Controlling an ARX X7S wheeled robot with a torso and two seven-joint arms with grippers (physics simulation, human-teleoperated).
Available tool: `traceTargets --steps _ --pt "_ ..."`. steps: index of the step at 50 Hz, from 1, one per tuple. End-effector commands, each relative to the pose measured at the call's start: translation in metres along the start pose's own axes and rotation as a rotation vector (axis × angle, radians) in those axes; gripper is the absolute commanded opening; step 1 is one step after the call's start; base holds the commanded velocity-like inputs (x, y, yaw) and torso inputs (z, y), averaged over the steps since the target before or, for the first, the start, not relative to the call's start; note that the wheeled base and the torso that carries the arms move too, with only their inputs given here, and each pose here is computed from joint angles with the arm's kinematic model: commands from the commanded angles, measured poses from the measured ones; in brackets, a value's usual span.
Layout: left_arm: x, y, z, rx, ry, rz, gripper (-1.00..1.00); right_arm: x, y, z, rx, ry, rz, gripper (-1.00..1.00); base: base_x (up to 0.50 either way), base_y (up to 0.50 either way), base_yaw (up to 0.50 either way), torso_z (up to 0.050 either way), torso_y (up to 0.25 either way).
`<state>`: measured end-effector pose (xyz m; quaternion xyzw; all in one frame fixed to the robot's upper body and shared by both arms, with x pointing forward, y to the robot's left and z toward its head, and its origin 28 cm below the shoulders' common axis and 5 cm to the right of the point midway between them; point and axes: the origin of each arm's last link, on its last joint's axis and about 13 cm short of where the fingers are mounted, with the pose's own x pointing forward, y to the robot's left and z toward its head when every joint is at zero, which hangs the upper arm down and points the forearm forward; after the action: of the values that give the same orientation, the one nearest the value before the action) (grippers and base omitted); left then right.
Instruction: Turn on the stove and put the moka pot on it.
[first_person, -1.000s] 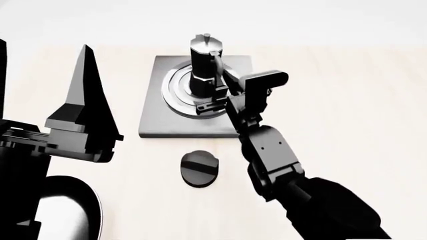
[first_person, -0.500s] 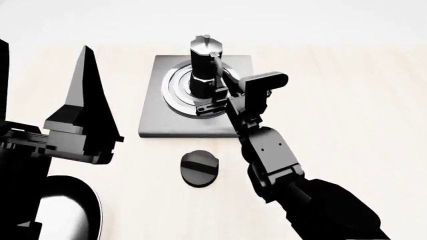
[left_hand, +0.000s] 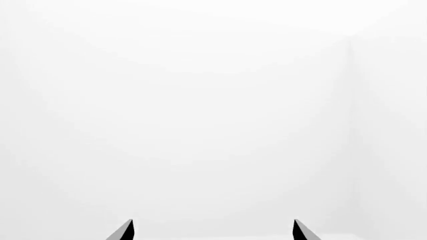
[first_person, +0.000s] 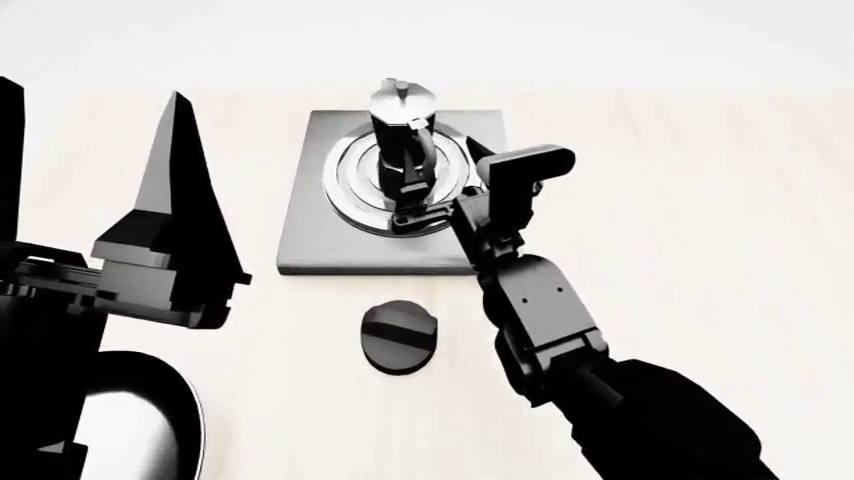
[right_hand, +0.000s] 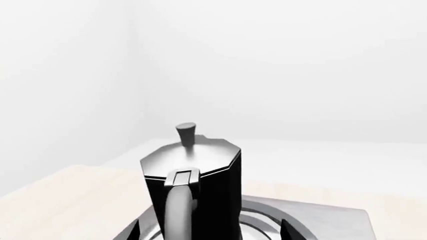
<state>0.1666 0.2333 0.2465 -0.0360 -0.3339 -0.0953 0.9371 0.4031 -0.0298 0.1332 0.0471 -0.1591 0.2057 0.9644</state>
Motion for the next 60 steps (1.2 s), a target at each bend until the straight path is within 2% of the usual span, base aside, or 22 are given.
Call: traceTargets --steps 1,14,23,29,30,33,35,36,42,43,46,50,51,54,55,57,58,60 --pt "0.0 0.0 0.0 -0.003 0.0 -0.001 1.0 0.001 0.001 0.001 -0.004 -0.007 0.008 1.0 0.0 0.0 0.0 0.0 0.0" --pt "0.001 0.001 0.001 0.004 -0.003 0.007 1.0 0.014 0.0 0.02 -0.017 -0.08 0.026 1.0 0.0 0.0 0.0 0.0 0.0" --pt "0.008 0.006 0.003 0.02 -0.014 0.033 1.0 0.034 0.002 0.052 -0.025 -0.176 0.06 1.0 0.0 0.0 0.0 0.0 0.0" --pt "0.016 0.013 0.005 0.07 -0.035 0.074 1.0 0.04 0.005 0.09 -0.028 -0.263 0.074 1.0 0.0 0.0 0.0 0.0 0.0" --pt "0.018 0.014 0.006 0.084 -0.046 0.081 1.0 0.04 0.005 0.097 -0.03 -0.278 0.061 1.0 0.0 0.0 0.0 0.0 0.0" --pt "0.025 0.019 0.01 0.146 -0.094 0.105 1.0 0.047 0.002 0.125 -0.146 -0.294 -0.063 1.0 0.0 0.0 0.0 0.0 0.0" --pt "0.027 0.021 0.01 0.171 -0.101 0.118 1.0 0.047 0.001 0.135 -0.148 -0.304 -0.099 1.0 0.0 0.0 0.0 0.0 0.0" --pt "0.029 0.022 0.01 0.194 -0.125 0.113 1.0 0.046 0.0 0.149 -0.15 -0.338 -0.139 1.0 0.0 0.0 0.0 0.0 0.0" --pt "0.042 0.021 0.02 0.24 -0.218 0.105 1.0 0.025 -0.004 0.213 -0.249 -0.505 -0.205 1.0 0.0 0.0 0.0 0.0 0.0" --pt "0.045 0.02 0.024 0.246 -0.232 0.105 1.0 0.019 -0.004 0.223 -0.293 -0.527 -0.224 1.0 0.0 0.0 0.0 0.0 0.0" --pt "0.052 0.021 0.033 0.255 -0.277 0.128 1.0 0.004 -0.004 0.248 -0.31 -0.575 -0.252 1.0 0.0 0.0 0.0 0.0 0.0" --pt "0.058 0.023 0.042 0.283 -0.336 0.164 1.0 -0.014 -0.002 0.272 -0.342 -0.62 -0.287 1.0 0.0 0.0 0.0 0.0 0.0" --pt "0.058 0.024 0.044 0.28 -0.35 0.17 1.0 -0.022 -0.001 0.281 -0.373 -0.652 -0.287 1.0 0.0 0.0 0.0 0.0 0.0" --pt "0.06 0.023 0.049 0.301 -0.382 0.178 1.0 -0.035 0.001 0.293 -0.371 -0.675 -0.288 1.0 0.0 0.0 0.0 0.0 0.0" --pt "0.061 0.022 0.053 0.297 -0.394 0.175 1.0 -0.044 0.003 0.301 -0.411 -0.713 -0.291 1.0 0.0 0.0 0.0 0.0 0.0" --pt "0.06 0.021 0.058 0.305 -0.425 0.183 1.0 -0.051 0.005 0.306 -0.395 -0.723 -0.294 1.0 0.0 0.0 0.0 0.0 0.0" --pt "0.061 0.021 0.061 0.307 -0.434 0.183 1.0 -0.06 0.006 0.312 -0.43 -0.751 -0.289 1.0 0.0 0.0 0.0 0.0 0.0" --pt "0.061 0.02 0.067 0.314 -0.465 0.193 1.0 -0.067 0.008 0.318 -0.427 -0.772 -0.301 1.0 0.0 0.0 0.0 0.0 0.0"
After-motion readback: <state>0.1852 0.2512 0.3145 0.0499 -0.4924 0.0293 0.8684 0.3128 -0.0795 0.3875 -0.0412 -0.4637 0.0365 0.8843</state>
